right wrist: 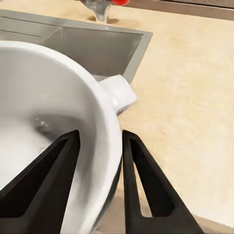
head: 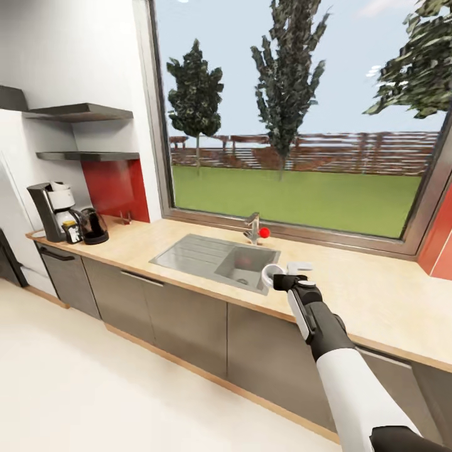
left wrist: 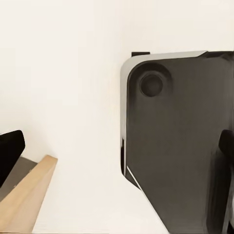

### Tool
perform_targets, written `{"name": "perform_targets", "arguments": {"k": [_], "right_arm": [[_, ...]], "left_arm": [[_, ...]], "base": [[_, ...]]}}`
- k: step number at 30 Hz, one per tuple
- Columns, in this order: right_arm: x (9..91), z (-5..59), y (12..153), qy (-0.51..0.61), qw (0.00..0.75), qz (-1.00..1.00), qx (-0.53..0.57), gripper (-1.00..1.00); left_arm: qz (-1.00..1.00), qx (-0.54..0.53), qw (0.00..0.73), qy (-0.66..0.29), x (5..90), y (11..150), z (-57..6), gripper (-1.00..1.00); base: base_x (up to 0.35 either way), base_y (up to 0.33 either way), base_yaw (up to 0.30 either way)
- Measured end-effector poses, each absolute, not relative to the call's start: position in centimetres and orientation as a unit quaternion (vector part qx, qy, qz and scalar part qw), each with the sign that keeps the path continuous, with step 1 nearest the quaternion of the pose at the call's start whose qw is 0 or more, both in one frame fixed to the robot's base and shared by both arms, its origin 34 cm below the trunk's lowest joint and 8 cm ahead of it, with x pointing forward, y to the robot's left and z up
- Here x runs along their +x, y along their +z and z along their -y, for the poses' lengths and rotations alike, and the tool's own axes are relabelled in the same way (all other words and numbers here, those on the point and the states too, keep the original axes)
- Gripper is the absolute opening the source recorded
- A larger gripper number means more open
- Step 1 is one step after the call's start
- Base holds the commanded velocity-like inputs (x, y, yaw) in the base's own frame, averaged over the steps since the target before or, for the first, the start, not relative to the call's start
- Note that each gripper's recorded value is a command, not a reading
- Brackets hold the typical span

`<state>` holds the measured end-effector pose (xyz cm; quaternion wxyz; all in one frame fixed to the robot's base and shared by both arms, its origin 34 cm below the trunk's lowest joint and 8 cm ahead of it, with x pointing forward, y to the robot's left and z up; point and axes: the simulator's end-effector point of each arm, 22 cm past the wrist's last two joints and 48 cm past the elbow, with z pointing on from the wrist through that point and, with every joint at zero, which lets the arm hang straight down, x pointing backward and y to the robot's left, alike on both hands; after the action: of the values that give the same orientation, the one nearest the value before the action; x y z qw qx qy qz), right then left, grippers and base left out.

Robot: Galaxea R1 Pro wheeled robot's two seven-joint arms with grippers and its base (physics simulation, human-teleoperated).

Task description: Set up a coffee station on the kitchen countertop: keep the coffee maker on the countertop, move the bottle of coffee from the kitchen shelf to the counter next to the coffee maker, place a paper coffee filter on top of the coffee maker, put the saucer next to the coffee maker with the coffee cup on the saucer, and place the electric kettle next to the coffee maker.

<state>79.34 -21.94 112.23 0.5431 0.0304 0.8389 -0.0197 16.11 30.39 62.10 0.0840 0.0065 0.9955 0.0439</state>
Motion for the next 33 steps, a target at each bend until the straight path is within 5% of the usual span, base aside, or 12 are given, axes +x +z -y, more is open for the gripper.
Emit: {"name": "perform_targets", "arguments": {"k": [24,33], "right_arm": [[79.0,22.0,113.8,-0.020,0.553,-0.833,0.031,-1.00],[79.0,22.0,114.0,-0.019,0.554,-0.832,0.031,-1.00]], "left_arm": [[-0.995,0.006,0.096,0.040,17.0,62.2,-29.8,1.00],[-0.994,0.005,0.097,0.040,17.1,62.2,-29.8,1.00]], "base": [[0.000,0.000,0.229],[0.000,0.000,0.032]]}}
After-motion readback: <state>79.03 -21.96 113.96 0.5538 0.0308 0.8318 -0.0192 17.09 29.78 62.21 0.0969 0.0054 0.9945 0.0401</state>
